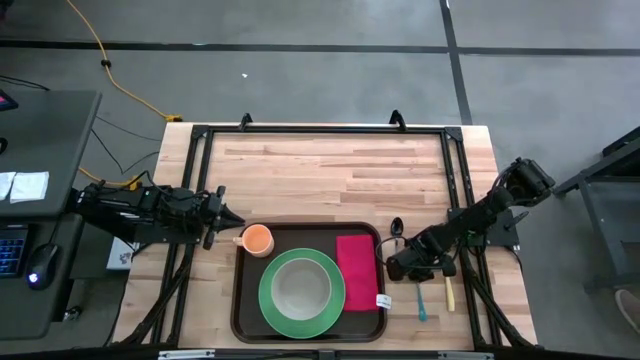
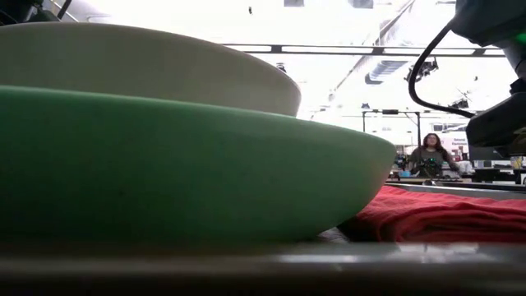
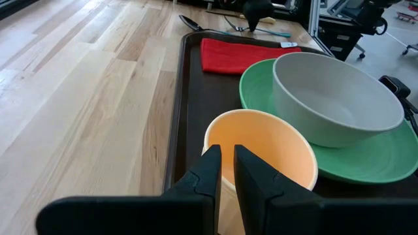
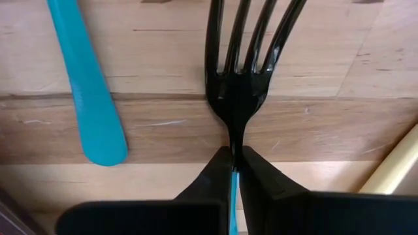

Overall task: Set up tray
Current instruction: Put the blue fork on top of the red table napkin

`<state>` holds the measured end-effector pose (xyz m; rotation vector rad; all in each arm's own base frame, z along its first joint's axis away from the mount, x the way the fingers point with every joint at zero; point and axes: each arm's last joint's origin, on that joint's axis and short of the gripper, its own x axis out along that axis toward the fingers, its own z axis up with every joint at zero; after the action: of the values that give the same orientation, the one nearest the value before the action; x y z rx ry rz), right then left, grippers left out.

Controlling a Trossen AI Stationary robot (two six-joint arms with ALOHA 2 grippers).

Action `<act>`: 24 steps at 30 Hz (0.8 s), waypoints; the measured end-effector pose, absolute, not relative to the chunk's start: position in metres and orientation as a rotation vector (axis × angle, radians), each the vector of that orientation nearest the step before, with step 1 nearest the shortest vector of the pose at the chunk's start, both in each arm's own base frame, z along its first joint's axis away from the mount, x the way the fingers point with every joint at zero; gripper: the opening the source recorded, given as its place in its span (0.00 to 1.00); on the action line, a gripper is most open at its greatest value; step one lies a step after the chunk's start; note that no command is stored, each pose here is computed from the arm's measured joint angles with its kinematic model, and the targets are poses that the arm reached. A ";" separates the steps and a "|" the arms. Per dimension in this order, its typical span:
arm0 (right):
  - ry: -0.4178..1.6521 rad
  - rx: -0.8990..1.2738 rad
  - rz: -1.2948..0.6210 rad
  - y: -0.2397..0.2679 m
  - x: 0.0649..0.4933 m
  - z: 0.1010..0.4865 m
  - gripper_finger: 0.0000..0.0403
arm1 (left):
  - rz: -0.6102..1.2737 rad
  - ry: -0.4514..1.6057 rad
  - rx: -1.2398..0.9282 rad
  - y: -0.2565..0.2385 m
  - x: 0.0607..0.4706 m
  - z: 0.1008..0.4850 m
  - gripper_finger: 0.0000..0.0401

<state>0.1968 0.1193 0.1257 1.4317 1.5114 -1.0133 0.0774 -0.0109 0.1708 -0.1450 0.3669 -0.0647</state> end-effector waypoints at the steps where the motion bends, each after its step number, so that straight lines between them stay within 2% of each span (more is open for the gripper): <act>1: 1.512 1.432 -1.014 0.119 0.197 0.126 0.01 | -0.065 0.366 -0.145 -0.011 0.077 0.171 0.18; 24: 1.519 1.477 -0.969 0.120 0.198 0.131 0.01 | -0.065 0.366 -0.145 -0.011 0.077 0.171 0.18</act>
<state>0.1977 0.1204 0.1310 1.4771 1.5191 -0.9688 0.0774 -0.0110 0.1708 -0.1450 0.3664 -0.0652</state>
